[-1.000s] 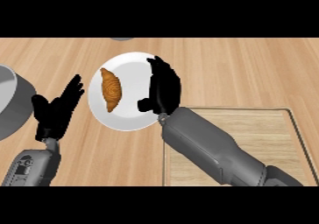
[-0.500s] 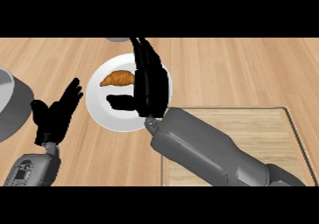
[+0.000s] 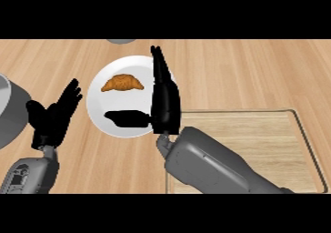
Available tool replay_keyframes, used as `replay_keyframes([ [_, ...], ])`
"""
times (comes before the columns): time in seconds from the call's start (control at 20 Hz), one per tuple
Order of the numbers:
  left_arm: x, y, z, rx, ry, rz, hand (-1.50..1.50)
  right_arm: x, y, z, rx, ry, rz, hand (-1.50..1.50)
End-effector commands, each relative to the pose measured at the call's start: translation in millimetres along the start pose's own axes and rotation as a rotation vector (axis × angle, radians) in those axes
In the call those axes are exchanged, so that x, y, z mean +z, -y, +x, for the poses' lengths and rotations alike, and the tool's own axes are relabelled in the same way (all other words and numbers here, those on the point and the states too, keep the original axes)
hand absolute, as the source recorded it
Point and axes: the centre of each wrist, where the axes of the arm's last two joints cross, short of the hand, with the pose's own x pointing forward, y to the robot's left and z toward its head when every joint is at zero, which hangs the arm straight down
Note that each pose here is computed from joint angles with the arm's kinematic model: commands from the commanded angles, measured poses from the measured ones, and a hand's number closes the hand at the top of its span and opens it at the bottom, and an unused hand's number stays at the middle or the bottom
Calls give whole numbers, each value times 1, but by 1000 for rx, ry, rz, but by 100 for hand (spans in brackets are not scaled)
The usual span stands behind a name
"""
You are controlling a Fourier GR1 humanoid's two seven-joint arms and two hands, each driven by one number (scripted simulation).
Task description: Pick the croissant from the tray and place it in the plate
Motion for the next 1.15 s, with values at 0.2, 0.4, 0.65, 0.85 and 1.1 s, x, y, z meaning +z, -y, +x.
replay_keyframes([
  [0.2,-2,8,2,3,-12,21,0,-2,25,-33,-40,26,16,-150],
  [0.4,11,-13,-9,6,-9,19,0,-7,43,-38,-14,21,-1,-150],
  [0.65,6,-12,-9,3,-10,41,0,-4,68,-55,9,25,-29,-150],
  [0.85,22,-5,-8,-5,-5,33,0,16,92,-68,56,-5,1,-150],
  [1.1,21,-17,1,-6,-19,18,0,17,81,-87,76,-40,-5,-150],
])
